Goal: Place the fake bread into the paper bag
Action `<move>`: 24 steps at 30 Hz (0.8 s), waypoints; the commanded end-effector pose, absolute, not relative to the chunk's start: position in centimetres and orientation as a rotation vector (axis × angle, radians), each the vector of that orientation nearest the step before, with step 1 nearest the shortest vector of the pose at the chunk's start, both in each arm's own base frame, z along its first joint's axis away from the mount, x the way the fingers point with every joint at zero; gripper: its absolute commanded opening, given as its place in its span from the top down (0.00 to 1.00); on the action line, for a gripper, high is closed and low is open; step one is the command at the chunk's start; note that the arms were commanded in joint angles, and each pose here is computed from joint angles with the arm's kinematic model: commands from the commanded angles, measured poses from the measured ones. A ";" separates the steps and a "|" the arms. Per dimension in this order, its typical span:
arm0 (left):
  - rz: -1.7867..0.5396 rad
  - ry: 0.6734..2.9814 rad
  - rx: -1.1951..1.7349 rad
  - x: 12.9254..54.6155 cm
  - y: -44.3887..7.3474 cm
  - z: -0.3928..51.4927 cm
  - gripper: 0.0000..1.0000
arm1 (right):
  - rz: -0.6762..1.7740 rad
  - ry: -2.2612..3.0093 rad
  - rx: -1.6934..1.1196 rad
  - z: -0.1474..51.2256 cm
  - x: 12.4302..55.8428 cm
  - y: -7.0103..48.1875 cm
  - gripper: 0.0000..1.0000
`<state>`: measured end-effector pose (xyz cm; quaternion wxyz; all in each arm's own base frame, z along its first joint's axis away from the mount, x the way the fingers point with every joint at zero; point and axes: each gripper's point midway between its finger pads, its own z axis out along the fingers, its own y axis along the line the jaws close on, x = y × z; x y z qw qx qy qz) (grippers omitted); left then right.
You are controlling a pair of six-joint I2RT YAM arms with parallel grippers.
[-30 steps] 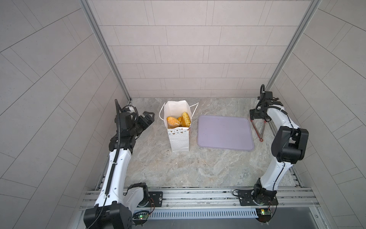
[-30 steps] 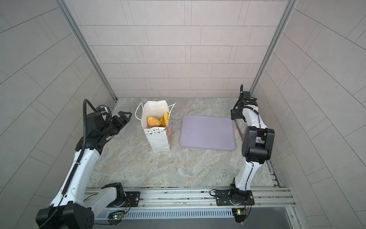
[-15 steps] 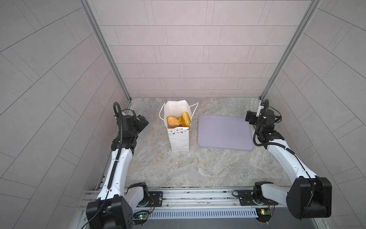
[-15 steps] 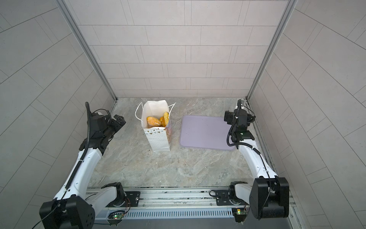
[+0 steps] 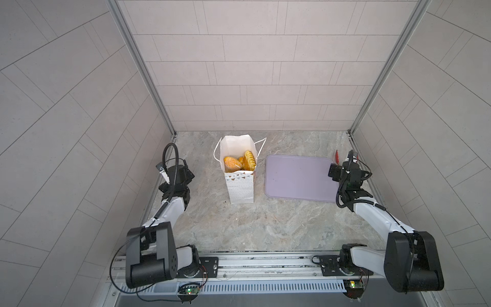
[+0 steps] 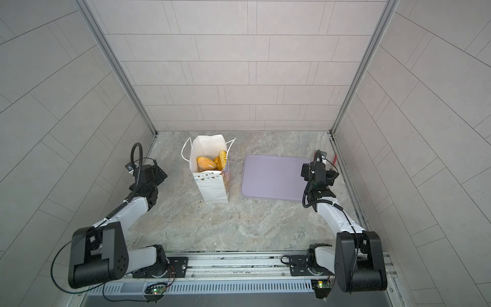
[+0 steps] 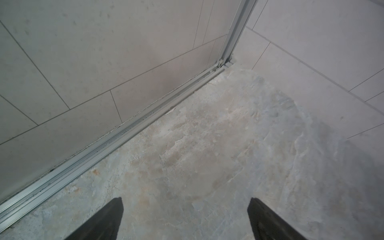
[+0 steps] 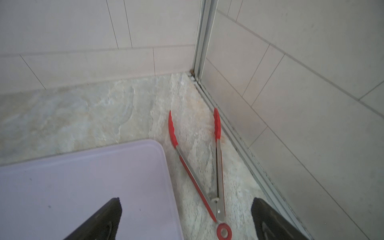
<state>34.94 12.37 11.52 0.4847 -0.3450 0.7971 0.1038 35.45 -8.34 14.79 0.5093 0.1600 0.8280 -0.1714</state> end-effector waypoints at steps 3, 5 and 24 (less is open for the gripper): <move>0.357 1.932 -0.630 36.4 10.8 10.9 0.00 | -0.488 1.948 0.379 13.6 35.5 -9.0 0.01; 0.336 1.921 -0.610 36.9 10.5 10.3 0.00 | -0.489 1.946 0.340 13.0 35.8 -8.5 0.01; 0.350 1.854 -0.340 38.2 5.9 9.3 0.00 | -0.335 1.868 0.168 9.4 38.5 -4.3 0.01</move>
